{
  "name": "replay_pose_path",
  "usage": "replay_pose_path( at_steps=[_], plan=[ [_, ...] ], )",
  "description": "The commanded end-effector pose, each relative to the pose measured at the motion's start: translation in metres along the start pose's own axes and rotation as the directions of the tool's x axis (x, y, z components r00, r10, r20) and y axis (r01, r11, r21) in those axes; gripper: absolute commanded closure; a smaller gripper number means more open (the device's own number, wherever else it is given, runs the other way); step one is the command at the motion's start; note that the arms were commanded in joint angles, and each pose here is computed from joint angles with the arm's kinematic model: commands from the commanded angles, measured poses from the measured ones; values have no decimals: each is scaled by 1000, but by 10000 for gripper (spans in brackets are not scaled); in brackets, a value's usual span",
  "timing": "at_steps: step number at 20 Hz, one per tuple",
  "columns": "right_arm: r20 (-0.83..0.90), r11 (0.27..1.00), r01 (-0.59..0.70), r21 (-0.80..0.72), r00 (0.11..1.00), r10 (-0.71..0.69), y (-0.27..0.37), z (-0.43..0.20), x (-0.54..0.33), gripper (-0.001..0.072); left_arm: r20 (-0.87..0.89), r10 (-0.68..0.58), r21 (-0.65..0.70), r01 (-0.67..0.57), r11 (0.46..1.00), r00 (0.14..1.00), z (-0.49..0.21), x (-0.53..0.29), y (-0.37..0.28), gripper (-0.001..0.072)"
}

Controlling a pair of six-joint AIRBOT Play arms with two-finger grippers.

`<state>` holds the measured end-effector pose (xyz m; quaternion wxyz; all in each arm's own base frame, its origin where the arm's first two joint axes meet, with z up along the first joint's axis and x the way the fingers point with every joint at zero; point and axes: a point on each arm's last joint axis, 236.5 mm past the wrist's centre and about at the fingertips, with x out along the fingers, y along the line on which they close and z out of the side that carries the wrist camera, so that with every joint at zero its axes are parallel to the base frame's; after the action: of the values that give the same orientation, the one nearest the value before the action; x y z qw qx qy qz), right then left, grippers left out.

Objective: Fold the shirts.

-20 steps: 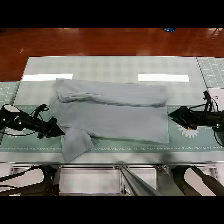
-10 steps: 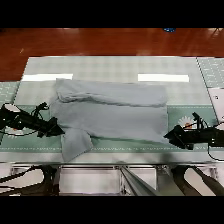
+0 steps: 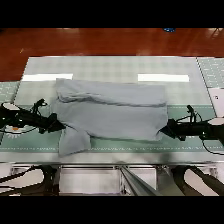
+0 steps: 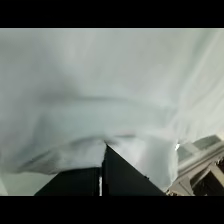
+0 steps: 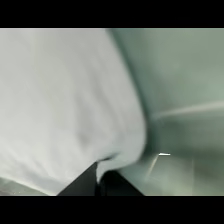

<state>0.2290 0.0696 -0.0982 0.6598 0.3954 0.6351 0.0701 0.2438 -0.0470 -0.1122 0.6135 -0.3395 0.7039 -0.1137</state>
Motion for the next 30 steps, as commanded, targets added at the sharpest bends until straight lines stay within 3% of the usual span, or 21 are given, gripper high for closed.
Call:
replay_pose_path(
  at_steps=[1,4,7,15,23,24,25,26,30],
  plan=[
    [8,992,-44,-119,999,45,35,22,-13,691,18,-46,38,45,998,999,14,-18,-22,689],
    [97,985,-14,-175,995,31,55,60,-46,691,138,-110,105,96,990,984,56,-52,-56,689],
    [128,977,-70,-200,987,97,88,84,-57,691,249,-185,143,153,978,951,103,-81,-93,690],
    [145,982,-85,-169,983,110,98,157,-33,691,188,-203,174,171,970,961,193,-68,-148,690],
    [160,982,-110,-154,978,134,102,209,-20,690,223,-216,168,181,969,950,251,-65,-153,690],
    [171,984,-122,-133,975,144,100,215,-15,677,207,-214,170,180,969,955,250,-57,-151,671],
    [186,985,-131,-113,971,151,98,221,-10,514,174,-210,165,182,969,962,246,-47,-150,475],
    [202,986,-133,-101,968,152,96,226,-8,312,133,-206,163,184,969,969,238,-38,-149,197],
    [122,982,-147,-119,979,162,89,214,-28,300,147,-84,140,63,988,986,237,-70,-113,199]
  ],
)
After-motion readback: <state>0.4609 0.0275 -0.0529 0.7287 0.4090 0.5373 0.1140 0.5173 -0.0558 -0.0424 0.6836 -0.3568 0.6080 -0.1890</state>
